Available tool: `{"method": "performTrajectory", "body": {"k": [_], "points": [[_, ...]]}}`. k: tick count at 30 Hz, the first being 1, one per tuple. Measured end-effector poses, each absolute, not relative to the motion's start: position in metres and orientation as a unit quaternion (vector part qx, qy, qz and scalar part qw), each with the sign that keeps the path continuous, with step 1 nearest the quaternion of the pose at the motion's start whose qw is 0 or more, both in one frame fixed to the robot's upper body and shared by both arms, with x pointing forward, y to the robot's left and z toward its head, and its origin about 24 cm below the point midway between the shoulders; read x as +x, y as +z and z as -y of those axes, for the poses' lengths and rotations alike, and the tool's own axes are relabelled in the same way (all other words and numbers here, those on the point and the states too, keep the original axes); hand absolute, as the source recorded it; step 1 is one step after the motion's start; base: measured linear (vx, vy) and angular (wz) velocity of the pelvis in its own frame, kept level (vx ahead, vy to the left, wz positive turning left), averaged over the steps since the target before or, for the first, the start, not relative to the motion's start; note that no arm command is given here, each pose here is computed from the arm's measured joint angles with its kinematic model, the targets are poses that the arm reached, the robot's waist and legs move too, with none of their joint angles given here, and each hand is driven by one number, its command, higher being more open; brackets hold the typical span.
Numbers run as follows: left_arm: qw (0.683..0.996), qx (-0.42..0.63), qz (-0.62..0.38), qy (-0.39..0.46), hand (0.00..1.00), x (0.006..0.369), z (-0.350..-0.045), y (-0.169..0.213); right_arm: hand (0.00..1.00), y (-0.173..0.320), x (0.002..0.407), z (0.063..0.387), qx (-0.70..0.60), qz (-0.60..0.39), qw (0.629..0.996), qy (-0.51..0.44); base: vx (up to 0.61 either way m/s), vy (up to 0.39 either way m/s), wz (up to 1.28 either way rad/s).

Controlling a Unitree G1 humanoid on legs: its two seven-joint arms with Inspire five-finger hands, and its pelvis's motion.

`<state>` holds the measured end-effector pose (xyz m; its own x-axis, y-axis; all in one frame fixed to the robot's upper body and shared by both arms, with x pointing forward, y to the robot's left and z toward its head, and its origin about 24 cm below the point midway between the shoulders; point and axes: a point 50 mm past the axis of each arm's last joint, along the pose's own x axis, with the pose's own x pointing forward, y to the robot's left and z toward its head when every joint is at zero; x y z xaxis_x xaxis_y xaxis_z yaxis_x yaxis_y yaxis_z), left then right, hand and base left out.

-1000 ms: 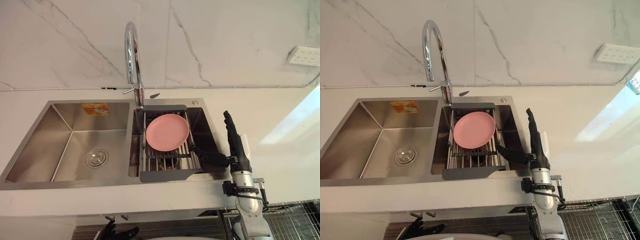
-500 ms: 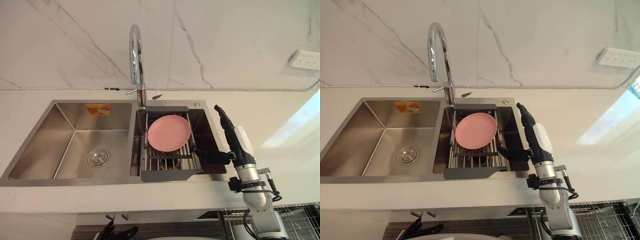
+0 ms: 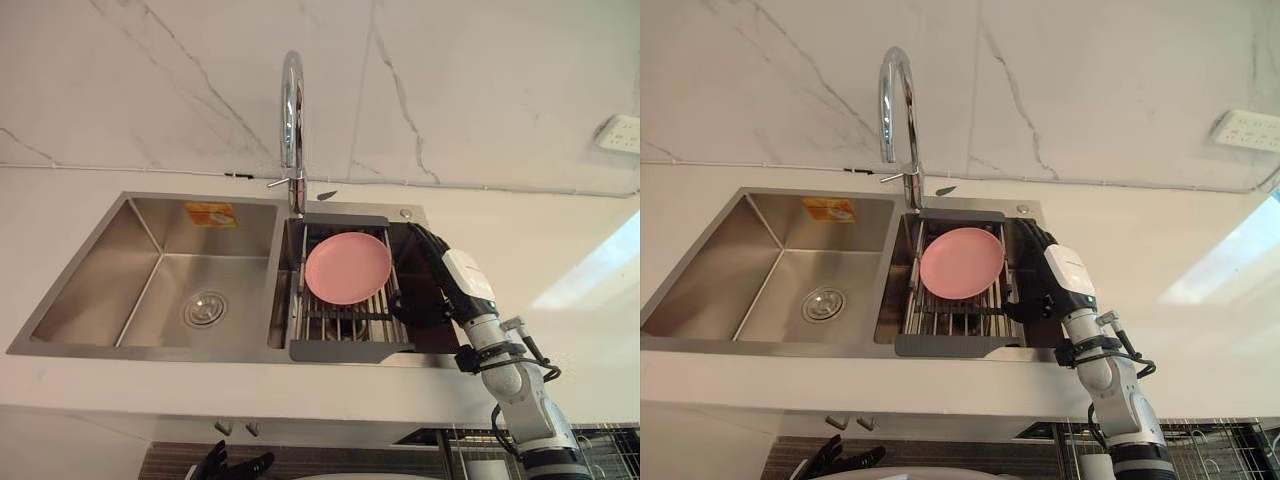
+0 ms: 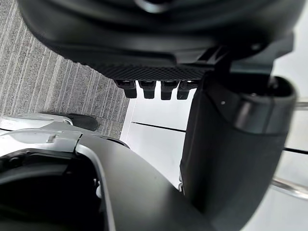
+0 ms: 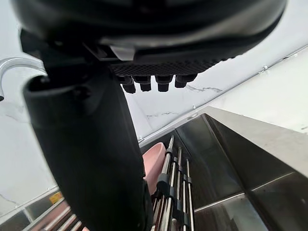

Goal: Walk over to the sink, pick up the cup, carry it to the dishwasher, place the cup inside the dishwasher, then close the dishwasher door

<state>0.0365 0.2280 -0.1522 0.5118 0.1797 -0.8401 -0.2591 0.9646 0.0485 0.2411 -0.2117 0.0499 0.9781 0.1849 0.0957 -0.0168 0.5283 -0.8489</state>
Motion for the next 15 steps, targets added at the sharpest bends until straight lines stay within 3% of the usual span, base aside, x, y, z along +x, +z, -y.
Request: {"method": "performTrajectory", "body": {"k": [15], "points": [[0.866,-0.046,-0.480,0.131,1.00,0.035,-0.230,-0.152,1.00,0.038,0.260,0.208,-0.563,0.065,0.819,0.088,-0.04,-0.014,0.07]]}}
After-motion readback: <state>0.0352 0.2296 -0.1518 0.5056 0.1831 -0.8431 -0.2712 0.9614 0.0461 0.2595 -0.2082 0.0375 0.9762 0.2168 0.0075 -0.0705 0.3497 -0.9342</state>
